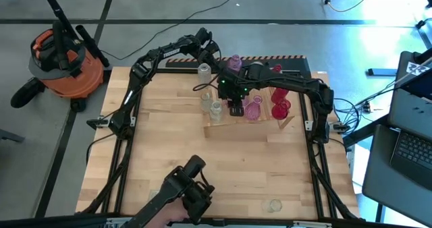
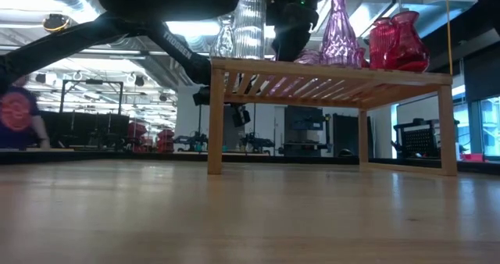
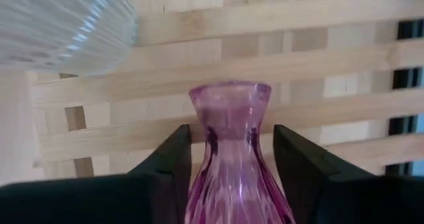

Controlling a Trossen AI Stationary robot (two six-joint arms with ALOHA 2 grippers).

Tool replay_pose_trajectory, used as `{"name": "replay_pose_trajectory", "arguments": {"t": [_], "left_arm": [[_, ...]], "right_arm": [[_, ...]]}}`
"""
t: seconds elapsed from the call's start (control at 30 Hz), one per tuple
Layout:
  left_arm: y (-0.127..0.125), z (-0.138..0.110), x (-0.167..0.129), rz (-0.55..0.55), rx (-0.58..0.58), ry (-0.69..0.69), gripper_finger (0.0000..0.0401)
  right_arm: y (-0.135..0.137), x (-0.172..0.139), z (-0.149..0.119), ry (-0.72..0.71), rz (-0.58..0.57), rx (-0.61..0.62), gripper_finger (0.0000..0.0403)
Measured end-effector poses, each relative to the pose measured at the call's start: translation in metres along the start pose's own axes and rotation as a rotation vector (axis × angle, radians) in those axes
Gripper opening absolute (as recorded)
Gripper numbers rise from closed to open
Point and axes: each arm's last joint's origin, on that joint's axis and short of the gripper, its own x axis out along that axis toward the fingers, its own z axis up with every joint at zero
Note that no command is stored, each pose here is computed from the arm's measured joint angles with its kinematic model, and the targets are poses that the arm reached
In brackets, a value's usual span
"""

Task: Sort vases onto shelf
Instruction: Adjust the pink vase on the shelf

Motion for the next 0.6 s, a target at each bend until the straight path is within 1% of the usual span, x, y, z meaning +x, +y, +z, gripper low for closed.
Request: {"name": "replay_pose_trajectory", "arguments": {"t": [0.17, 0.23, 0.3, 0.43, 0.6], "left_arm": [[0.0, 0.0, -0.002, 0.008, 0.0, -0.004, 0.0], [0.0, 0.0, -0.003, 0.009, 0.001, -0.006, 0.0], [0.001, 0.0, -0.003, 0.014, 0.002, -0.006, 0.0], [0.001, 0.0, -0.004, 0.033, 0.007, -0.007, 0.0], [0.002, 0.0, -0.007, 0.041, 0.01, -0.012, 0.0]], "right_arm": [[0.01, 0.001, 0.006, -0.01, -0.062, -0.045, 0.0086], [0.011, 0.001, 0.006, -0.01, -0.069, -0.043, 0.0068], [0.014, 0.001, 0.008, -0.014, -0.065, -0.041, 0.0063], [0.014, 0.0, 0.007, -0.01, -0.096, -0.016, 0.0062], [0.013, -0.014, 0.006, -0.053, -0.128, -0.001, 0.0061]]}}
